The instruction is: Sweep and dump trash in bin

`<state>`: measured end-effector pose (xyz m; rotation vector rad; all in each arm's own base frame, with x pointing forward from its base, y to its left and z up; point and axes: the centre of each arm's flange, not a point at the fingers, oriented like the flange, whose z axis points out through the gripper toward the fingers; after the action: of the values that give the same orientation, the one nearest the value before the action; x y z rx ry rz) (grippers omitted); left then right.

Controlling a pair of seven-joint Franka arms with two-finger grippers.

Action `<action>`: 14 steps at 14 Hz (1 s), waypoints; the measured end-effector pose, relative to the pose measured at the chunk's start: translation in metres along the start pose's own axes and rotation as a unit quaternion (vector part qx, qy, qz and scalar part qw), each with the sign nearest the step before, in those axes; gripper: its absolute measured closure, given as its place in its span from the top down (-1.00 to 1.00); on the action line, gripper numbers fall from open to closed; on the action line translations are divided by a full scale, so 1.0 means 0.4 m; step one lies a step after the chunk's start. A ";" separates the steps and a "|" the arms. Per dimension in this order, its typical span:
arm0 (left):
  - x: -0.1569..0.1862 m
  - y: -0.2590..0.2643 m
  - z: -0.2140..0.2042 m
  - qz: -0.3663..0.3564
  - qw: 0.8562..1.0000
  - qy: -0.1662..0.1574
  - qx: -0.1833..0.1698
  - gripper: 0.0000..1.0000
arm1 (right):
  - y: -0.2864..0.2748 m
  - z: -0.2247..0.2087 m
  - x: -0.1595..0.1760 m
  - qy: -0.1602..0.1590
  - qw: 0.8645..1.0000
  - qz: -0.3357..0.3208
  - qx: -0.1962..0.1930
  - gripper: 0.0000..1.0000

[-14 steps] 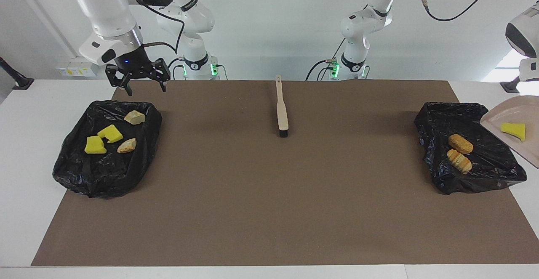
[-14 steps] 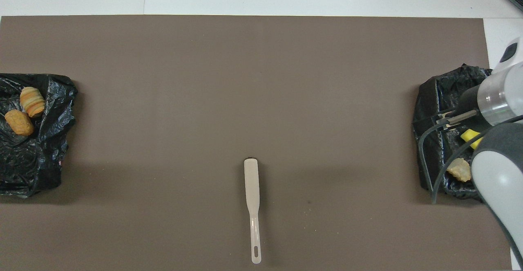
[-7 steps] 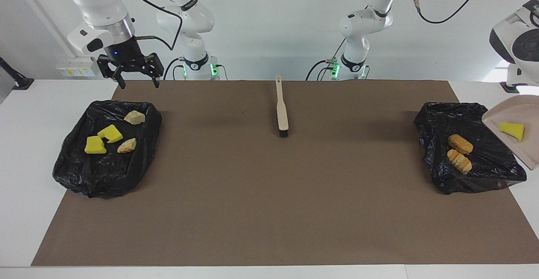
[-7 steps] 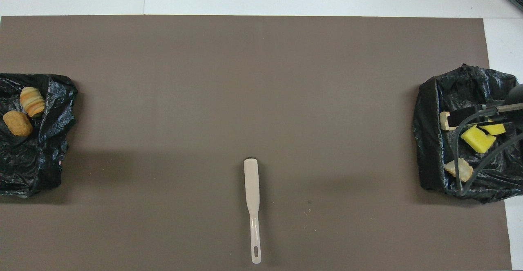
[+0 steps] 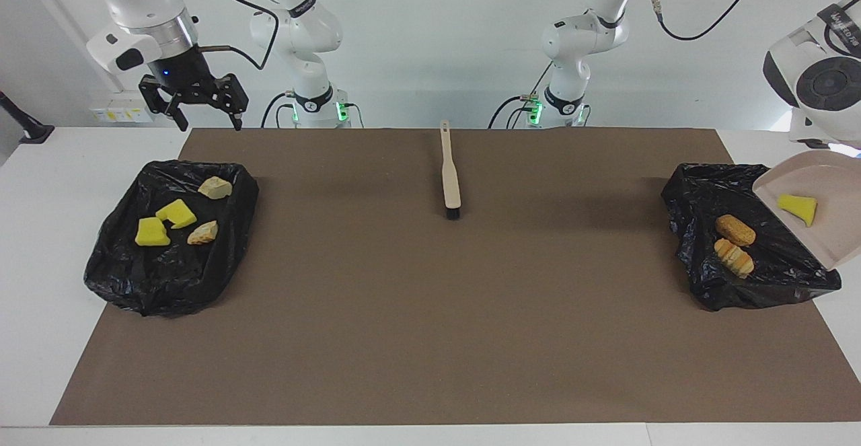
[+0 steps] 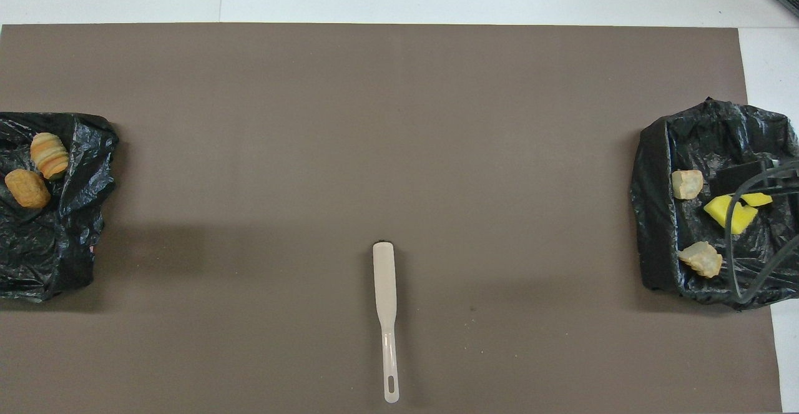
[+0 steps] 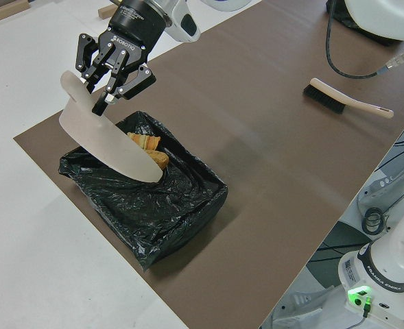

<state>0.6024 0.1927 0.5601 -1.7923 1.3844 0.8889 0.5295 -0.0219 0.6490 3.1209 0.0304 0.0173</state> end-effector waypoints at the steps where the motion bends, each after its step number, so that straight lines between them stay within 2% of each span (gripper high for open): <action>1: 0.015 0.002 0.013 -0.006 1.000 -0.010 -0.003 -0.37 | 0.005 0.001 0.001 0.000 1.000 0.003 0.001 1.00; 3: 0.020 -0.003 0.025 -0.008 0.999 -0.044 0.001 -0.37 | 0.011 0.007 0.003 -0.002 1.000 0.006 0.002 1.00; 5: 0.015 -0.001 0.018 -0.008 0.998 -0.064 -0.004 -0.37 | 0.007 0.013 0.008 -0.005 1.000 0.005 0.002 1.00; 7: 0.021 0.005 0.003 -0.007 0.998 -0.067 -0.013 -0.37 | 0.000 0.015 0.009 -0.005 1.000 0.002 0.002 1.00; 9: 0.056 0.015 -0.028 -0.010 0.998 -0.049 -0.027 -0.37 | -0.001 0.015 0.009 -0.005 1.000 0.002 0.002 1.00; 10: 0.068 0.019 -0.041 -0.013 0.998 -0.050 -0.031 -0.37 | -0.001 0.015 0.009 -0.005 1.000 0.002 0.002 1.00; 14: 0.047 0.018 -0.036 -0.019 0.996 -0.078 -0.029 -0.37 | -0.001 0.015 0.009 -0.005 1.000 0.002 0.002 1.00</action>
<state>0.6004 0.1695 0.5510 -1.7471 1.2336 1.0347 0.5332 -0.0214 0.6431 3.1247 0.0246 0.0004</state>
